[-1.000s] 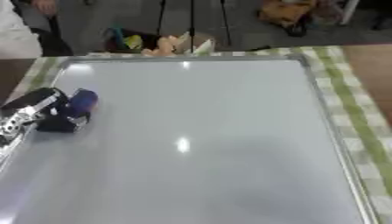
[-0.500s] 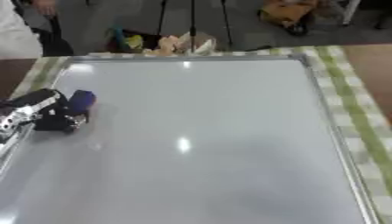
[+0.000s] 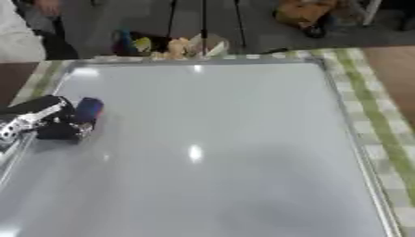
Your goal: Wipe the whiteboard clean with a brush.
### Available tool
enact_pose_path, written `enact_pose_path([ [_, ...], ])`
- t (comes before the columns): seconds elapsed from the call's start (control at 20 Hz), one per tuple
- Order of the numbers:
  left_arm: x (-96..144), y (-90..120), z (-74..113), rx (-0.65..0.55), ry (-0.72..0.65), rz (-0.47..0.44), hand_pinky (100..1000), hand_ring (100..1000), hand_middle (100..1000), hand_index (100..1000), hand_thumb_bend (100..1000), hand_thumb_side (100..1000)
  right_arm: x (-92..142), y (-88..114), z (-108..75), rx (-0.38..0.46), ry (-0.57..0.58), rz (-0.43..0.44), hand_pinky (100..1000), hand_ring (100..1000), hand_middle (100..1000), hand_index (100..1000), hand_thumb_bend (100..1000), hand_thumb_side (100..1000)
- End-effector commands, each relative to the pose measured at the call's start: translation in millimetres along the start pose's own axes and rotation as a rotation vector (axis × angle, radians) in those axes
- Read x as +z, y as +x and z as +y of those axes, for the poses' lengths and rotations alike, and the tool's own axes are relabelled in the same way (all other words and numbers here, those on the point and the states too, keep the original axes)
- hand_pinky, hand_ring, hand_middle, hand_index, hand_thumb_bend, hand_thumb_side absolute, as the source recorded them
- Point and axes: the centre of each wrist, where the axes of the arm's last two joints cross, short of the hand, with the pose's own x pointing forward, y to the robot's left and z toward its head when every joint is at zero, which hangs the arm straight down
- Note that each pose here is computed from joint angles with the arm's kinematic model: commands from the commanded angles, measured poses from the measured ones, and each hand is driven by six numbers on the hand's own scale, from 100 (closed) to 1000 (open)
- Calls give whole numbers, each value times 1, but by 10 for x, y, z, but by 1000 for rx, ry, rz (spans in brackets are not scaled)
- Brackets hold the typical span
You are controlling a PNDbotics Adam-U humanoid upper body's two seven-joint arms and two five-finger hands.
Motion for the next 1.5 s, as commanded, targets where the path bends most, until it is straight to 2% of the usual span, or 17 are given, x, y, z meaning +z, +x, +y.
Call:
enact_pose_path([
  [0.05, 45, -18, 117, -66, 17, 1, 399, 513, 440, 321, 120, 668, -64, 41, -25, 2, 3, -27, 737, 680, 543, 788, 100, 813],
  [0.5, 6, 30, 77, -105, -18, -18, 377, 491, 409, 322, 110, 646, -62, 41, -15, -16, 6, -16, 739, 680, 541, 790, 100, 814],
  [1.15, 102, 287, 114, -167, -46, -125, 354, 472, 387, 324, 100, 654, -78, 43, -26, -24, 8, -16, 741, 681, 542, 790, 100, 814],
  [1.5, 138, 355, 120, -191, -51, -141, 352, 470, 380, 324, 100, 658, -79, 43, -26, -25, 8, -15, 741, 681, 541, 790, 100, 814],
])
